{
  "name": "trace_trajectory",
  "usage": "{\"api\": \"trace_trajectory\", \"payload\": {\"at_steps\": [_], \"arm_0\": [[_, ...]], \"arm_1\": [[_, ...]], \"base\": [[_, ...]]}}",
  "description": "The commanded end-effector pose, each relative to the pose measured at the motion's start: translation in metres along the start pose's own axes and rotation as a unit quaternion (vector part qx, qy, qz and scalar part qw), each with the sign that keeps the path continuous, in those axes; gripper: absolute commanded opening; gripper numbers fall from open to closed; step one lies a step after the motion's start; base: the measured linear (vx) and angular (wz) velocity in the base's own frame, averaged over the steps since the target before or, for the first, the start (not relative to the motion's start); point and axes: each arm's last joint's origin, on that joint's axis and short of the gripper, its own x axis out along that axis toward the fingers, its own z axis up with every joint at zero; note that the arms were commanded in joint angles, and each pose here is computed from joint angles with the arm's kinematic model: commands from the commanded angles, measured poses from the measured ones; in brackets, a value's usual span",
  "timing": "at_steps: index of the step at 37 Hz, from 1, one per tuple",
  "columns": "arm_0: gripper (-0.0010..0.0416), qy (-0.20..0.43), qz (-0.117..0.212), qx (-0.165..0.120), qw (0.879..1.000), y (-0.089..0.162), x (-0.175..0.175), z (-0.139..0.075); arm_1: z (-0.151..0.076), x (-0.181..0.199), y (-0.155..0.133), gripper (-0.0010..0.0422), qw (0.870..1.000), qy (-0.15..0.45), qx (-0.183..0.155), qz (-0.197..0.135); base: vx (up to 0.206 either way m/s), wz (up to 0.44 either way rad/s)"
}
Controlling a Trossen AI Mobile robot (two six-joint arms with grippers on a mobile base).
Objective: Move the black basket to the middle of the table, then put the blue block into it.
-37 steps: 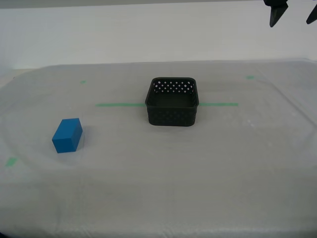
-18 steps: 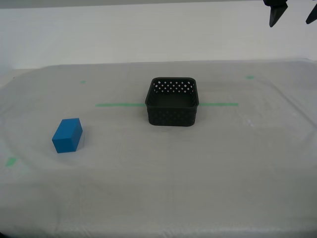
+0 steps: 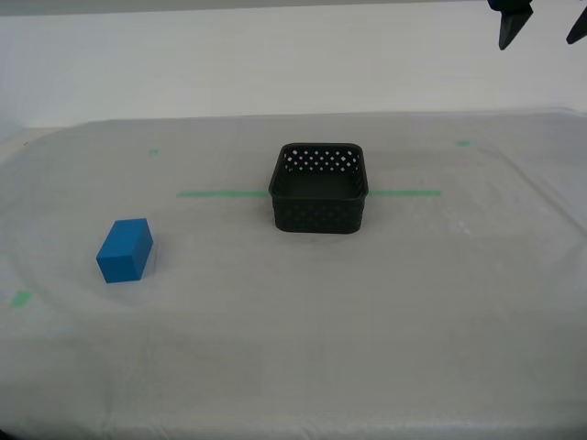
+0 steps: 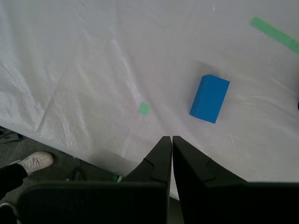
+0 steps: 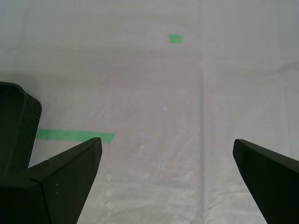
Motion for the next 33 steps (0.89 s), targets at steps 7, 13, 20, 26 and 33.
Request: {"api": "trace_trajectory", "payload": {"at_steps": [7,13,20,26,33], "arm_0": [[0.0393,0.000,0.001,-0.001,1.000,0.0000,-0.0003,0.0000],[0.0393,0.000,0.001,-0.001,1.000,0.0000,-0.0003,0.0000],[0.0393,0.000,0.001,-0.001,1.000,0.0000,-0.0003,0.0000],[0.0394,0.000,0.001,-0.001,1.000,0.0000,-0.0003,0.0000],[0.0394,0.000,0.001,-0.001,1.000,0.0000,-0.0003,0.0000]], "arm_1": [[-0.0005,-0.0003,0.0001,0.0000,1.000,0.003,-0.008,-0.002],[-0.0007,-0.0003,-0.0003,0.0006,1.000,0.006,-0.008,-0.007],[0.0001,-0.0001,-0.0014,0.0063,1.000,0.007,-0.006,-0.020],[-0.0003,-0.0001,-0.0016,0.0135,1.000,0.010,0.008,-0.024],[-0.0005,0.0000,-0.0019,0.0229,0.999,0.013,0.038,-0.030]], "base": [[0.000,0.000],[0.000,0.000],[0.000,0.000],[0.000,0.000],[0.000,0.000]]}}
